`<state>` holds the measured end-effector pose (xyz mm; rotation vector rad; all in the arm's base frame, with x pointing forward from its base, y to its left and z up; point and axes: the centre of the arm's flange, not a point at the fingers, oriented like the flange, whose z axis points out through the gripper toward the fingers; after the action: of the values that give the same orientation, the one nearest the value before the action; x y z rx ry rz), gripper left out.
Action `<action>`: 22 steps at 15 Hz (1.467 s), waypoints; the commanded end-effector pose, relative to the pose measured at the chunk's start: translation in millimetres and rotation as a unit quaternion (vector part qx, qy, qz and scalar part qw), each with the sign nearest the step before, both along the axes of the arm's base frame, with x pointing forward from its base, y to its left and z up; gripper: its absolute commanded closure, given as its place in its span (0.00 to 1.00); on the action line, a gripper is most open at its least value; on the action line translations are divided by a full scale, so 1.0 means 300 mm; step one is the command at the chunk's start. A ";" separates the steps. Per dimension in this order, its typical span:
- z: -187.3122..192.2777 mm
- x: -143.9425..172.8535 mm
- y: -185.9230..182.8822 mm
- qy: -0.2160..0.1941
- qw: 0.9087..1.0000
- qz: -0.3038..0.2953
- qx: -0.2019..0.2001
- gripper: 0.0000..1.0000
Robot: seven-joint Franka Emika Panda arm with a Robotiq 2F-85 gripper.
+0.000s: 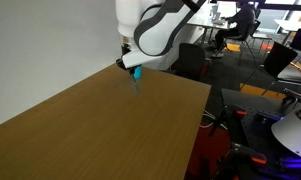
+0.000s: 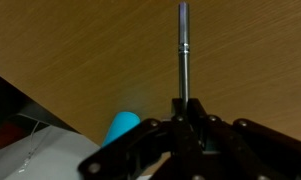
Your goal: Remove the pen from the cup and put it on the table
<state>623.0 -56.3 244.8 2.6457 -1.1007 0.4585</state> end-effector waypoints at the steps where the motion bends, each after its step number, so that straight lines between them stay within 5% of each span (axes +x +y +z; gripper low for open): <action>1: -0.002 0.035 0.031 0.043 0.999 0.026 0.005 0.97; 9: -0.130 0.085 0.177 0.101 0.985 0.136 0.035 0.97; 18: -0.286 0.131 0.252 0.178 0.957 0.224 0.052 0.97; 20: -0.309 0.139 0.260 0.188 0.953 0.229 0.055 0.63; 22: -0.325 0.146 0.265 0.193 0.953 0.229 0.055 0.49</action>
<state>651.5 23.7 150.4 2.8972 -0.4290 -0.0017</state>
